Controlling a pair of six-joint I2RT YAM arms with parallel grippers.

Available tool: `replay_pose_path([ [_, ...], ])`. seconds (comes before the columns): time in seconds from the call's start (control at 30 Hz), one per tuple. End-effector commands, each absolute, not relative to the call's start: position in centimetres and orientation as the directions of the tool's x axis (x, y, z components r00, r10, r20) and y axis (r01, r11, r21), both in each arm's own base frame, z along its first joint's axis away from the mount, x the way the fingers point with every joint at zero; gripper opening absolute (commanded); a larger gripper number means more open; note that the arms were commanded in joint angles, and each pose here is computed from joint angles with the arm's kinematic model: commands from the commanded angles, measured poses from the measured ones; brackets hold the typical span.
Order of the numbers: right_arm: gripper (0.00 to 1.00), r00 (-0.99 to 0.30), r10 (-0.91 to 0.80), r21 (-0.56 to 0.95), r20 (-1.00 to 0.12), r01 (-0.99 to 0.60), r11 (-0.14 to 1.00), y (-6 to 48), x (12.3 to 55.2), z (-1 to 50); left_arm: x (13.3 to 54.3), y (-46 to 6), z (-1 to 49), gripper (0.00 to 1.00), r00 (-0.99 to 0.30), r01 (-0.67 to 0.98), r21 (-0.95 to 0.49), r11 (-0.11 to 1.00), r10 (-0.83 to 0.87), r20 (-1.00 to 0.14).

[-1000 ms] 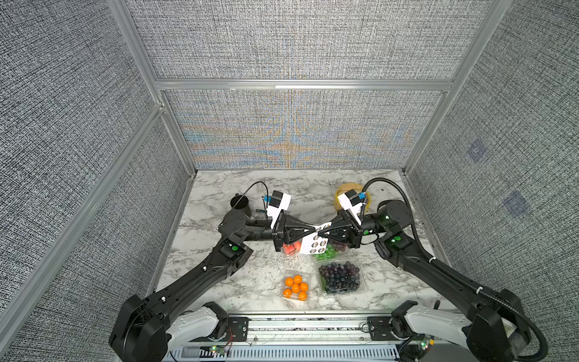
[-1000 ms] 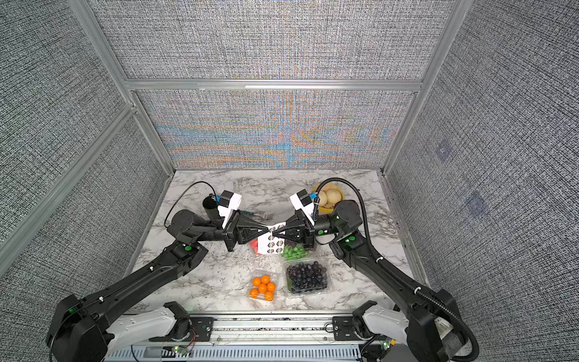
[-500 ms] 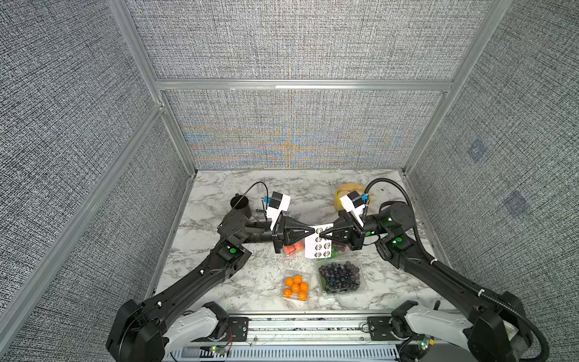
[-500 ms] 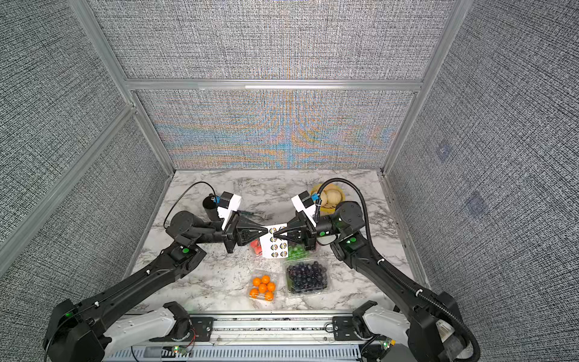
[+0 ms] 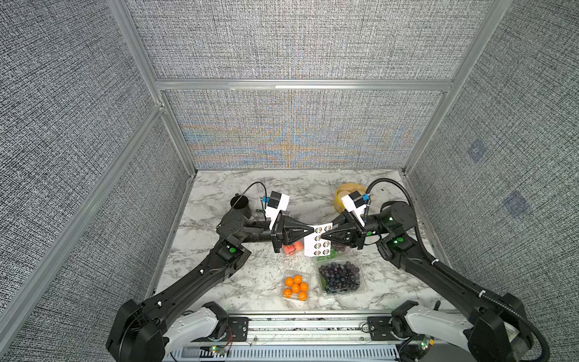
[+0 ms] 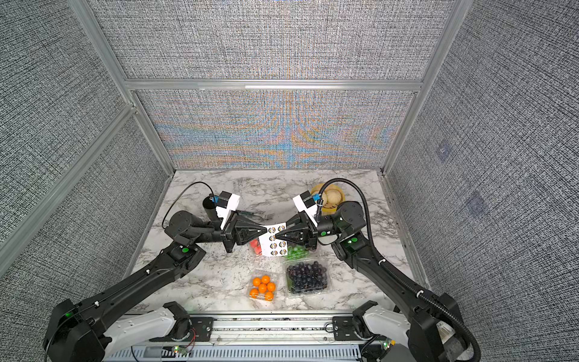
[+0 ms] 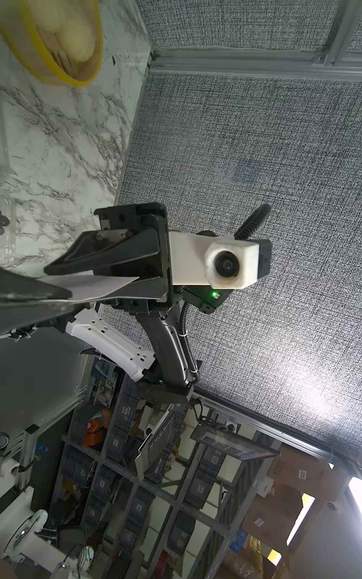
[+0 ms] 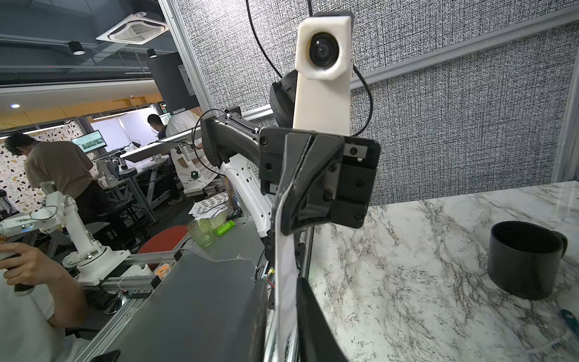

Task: Label fruit boxes
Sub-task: Adjust the label sticker.

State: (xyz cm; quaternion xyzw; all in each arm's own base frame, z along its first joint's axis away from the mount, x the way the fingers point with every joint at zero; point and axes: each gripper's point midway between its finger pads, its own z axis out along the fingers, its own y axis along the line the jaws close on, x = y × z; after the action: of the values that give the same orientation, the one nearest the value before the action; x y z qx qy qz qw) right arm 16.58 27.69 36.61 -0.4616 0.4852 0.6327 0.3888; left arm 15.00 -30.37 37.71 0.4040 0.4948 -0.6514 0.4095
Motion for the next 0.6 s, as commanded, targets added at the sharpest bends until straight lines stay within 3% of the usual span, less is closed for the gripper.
replay_pose_path([
  [0.0,0.13,-0.245,0.059,0.224,-0.968,-0.943,-0.246,27.6,16.2,37.4,14.7,-30.2,38.3,0.0,-0.306,0.943,-0.277,-0.186,-0.149,-0.94],
  [0.17,0.01,-0.241,0.066,0.218,-0.968,-0.944,-0.247,27.5,16.0,37.4,14.7,-30.2,38.1,0.0,-0.308,0.942,-0.28,-0.183,-0.147,-0.94],
  [0.57,0.0,-0.229,0.055,0.204,-0.972,-0.934,-0.293,28.8,16.0,37.8,13.8,-30.1,39.1,0.0,-0.327,0.923,-0.273,-0.272,-0.179,-0.928],
])
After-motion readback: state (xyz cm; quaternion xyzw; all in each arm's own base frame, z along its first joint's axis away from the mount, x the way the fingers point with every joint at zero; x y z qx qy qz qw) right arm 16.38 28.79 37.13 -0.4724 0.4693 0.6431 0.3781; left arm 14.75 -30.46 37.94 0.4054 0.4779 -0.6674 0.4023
